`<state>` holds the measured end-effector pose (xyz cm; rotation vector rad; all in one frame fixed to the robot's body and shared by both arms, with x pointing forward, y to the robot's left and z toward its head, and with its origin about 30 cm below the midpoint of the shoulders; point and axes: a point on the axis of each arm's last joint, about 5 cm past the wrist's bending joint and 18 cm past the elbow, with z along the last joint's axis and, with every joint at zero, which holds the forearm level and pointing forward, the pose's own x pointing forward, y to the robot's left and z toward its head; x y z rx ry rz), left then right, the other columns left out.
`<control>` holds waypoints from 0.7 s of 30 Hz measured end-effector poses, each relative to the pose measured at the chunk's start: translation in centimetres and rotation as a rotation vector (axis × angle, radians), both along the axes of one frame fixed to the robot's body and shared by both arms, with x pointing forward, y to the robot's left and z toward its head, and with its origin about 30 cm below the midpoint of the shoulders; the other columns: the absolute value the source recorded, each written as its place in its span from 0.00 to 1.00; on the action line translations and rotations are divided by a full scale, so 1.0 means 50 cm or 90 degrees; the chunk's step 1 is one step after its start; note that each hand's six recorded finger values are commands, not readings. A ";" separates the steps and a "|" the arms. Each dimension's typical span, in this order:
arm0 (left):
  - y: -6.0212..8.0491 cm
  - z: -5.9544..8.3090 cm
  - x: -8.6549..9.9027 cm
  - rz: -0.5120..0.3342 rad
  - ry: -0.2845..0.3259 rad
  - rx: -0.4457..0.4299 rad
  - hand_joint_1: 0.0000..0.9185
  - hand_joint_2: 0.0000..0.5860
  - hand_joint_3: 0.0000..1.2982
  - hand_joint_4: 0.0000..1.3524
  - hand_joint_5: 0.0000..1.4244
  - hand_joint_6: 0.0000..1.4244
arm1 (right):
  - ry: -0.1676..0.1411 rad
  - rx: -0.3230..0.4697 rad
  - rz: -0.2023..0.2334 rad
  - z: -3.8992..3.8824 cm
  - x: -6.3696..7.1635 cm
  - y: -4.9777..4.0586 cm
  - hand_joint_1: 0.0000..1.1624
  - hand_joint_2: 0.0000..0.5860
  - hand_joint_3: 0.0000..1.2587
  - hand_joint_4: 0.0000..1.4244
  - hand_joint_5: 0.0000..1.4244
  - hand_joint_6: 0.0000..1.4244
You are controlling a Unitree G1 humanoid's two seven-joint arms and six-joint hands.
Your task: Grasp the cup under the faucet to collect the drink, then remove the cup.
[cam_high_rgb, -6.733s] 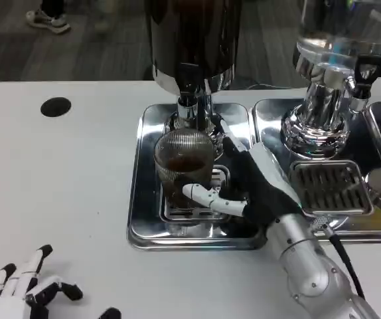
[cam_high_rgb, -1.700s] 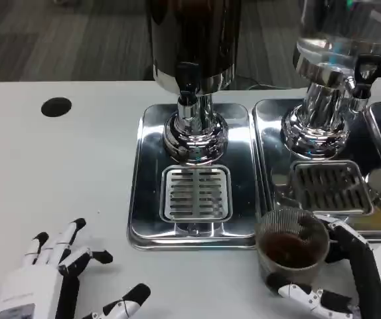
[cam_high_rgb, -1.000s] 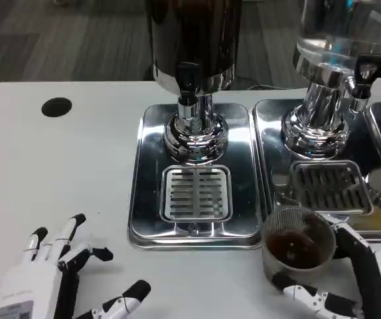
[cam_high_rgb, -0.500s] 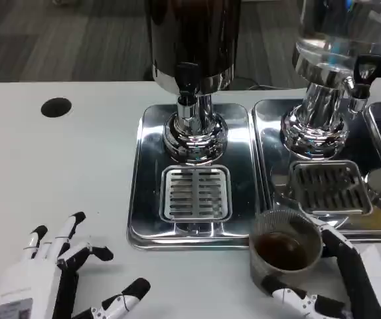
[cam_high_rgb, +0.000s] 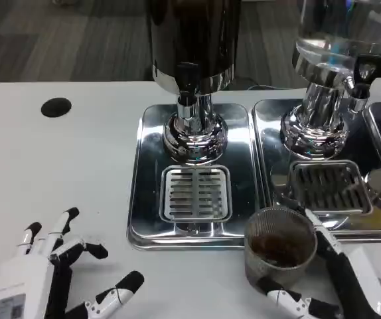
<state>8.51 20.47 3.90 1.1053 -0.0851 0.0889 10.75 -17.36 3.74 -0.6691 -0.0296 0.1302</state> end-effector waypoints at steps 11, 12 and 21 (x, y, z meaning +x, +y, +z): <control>-0.004 -0.001 0.007 -0.005 -0.006 -0.005 0.00 0.18 0.48 0.08 0.15 0.05 | -0.009 0.000 0.028 0.010 0.007 -0.011 0.43 0.28 0.00 0.00 0.00 0.01; -0.005 -0.001 0.007 -0.005 -0.006 -0.005 0.00 0.18 0.48 0.08 0.15 0.05 | -0.011 0.001 0.027 0.011 0.007 -0.012 0.41 0.27 0.00 0.00 0.00 0.01; -0.006 -0.006 0.008 -0.009 -0.009 -0.009 0.00 0.17 0.45 0.08 0.16 0.06 | -0.054 0.049 -0.027 0.019 -0.014 -0.042 0.36 0.28 0.00 0.00 0.00 0.00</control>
